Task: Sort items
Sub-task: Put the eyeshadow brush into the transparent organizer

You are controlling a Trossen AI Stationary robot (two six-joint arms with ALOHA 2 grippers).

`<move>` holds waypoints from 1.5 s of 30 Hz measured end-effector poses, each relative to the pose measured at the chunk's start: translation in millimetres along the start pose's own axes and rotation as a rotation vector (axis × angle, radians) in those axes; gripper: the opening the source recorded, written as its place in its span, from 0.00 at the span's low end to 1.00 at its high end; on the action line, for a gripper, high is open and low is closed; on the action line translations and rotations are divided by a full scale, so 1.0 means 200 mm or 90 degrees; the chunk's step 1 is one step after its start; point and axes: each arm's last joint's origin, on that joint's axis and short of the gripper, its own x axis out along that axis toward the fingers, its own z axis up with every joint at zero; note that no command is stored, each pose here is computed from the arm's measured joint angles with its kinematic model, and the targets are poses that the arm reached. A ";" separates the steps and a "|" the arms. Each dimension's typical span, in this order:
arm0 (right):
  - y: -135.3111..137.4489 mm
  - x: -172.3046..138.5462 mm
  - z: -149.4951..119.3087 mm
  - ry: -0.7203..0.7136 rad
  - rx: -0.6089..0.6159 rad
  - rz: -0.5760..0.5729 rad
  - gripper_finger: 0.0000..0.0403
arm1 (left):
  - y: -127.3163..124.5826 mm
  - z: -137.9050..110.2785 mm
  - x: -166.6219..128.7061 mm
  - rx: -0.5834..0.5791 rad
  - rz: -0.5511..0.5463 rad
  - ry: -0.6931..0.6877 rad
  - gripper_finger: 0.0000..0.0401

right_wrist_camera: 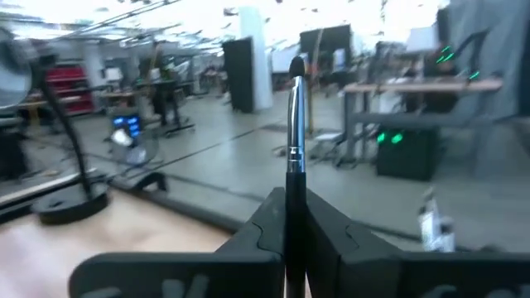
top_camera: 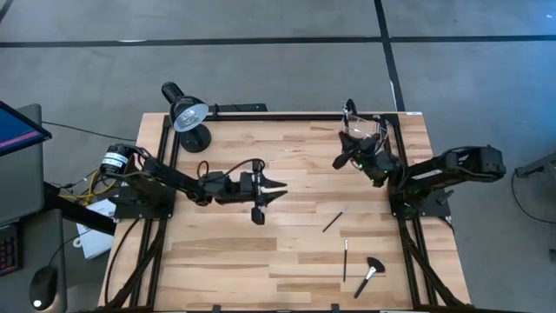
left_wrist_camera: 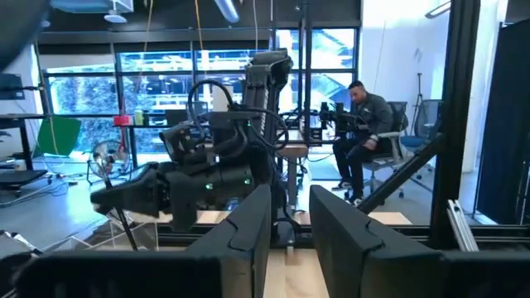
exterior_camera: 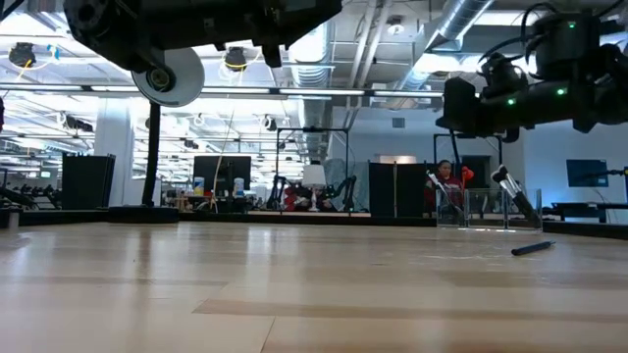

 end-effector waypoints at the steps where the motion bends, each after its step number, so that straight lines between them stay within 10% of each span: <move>1: -0.01 0.01 0.01 -0.008 -0.009 -0.010 0.03 | 0.01 0.00 0.00 0.000 0.002 0.000 0.21; 24: -0.39 0.20 0.08 -0.067 -0.049 -0.100 0.02 | 0.03 -0.07 -0.05 -0.034 -0.005 0.038 0.21; 45: -0.45 0.49 -0.08 -0.009 -0.035 -0.138 0.02 | 0.05 -0.17 -0.11 -0.036 0.014 0.117 0.21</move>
